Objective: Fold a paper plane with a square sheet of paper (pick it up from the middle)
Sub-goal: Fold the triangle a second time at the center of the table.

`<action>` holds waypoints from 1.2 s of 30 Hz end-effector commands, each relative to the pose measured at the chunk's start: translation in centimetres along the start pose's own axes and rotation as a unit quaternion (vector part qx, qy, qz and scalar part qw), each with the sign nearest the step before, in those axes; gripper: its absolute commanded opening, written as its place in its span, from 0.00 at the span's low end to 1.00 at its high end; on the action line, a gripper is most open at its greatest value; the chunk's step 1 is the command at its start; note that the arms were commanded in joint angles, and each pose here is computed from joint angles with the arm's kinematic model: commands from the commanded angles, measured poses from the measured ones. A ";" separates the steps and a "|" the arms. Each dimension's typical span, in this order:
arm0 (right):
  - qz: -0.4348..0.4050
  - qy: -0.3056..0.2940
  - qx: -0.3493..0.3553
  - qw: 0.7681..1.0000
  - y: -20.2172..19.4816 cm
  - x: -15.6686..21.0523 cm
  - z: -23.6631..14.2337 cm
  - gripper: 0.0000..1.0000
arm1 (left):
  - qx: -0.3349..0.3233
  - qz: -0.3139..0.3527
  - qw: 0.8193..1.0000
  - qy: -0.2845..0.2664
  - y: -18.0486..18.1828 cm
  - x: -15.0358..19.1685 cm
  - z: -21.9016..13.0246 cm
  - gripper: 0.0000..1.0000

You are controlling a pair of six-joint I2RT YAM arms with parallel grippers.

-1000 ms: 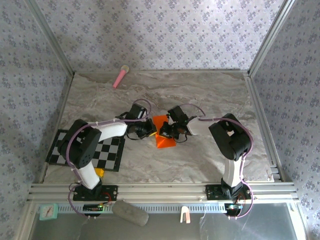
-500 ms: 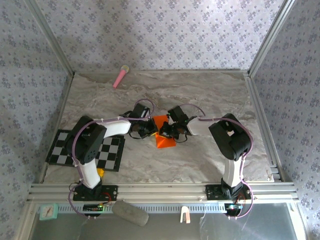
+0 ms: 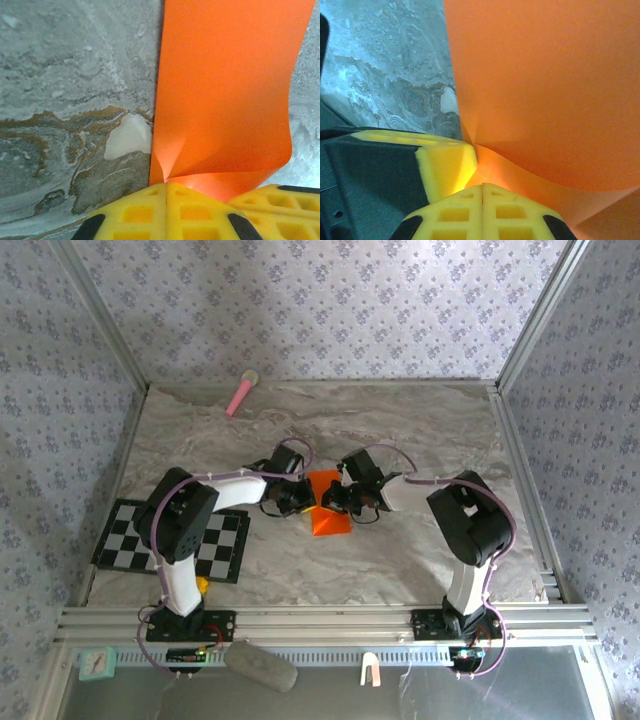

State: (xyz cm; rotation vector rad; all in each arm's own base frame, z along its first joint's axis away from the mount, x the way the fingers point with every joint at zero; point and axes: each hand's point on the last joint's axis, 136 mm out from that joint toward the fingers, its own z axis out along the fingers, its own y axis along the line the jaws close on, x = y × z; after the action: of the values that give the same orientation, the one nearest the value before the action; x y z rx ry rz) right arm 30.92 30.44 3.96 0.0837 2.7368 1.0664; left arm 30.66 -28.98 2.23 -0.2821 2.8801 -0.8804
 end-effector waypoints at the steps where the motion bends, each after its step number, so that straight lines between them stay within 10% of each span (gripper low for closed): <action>1: -0.017 0.000 0.020 1.000 -1.2 -0.1 -0.5 0.02 | -0.037 0.010 0.999 0.016 1.5 0.6 0.6 0.00; 36: 0.059 0.018 0.107 0.992 -8.4 2.5 1.2 0.01 | 0.049 0.007 0.998 0.042 -2.9 4.9 -1.2 0.14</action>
State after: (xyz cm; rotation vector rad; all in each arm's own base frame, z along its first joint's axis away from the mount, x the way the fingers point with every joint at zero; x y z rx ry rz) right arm 31.40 28.51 1.99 0.1525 2.7368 1.0152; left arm 26.11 -30.96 4.06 -0.2164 2.9138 -0.9947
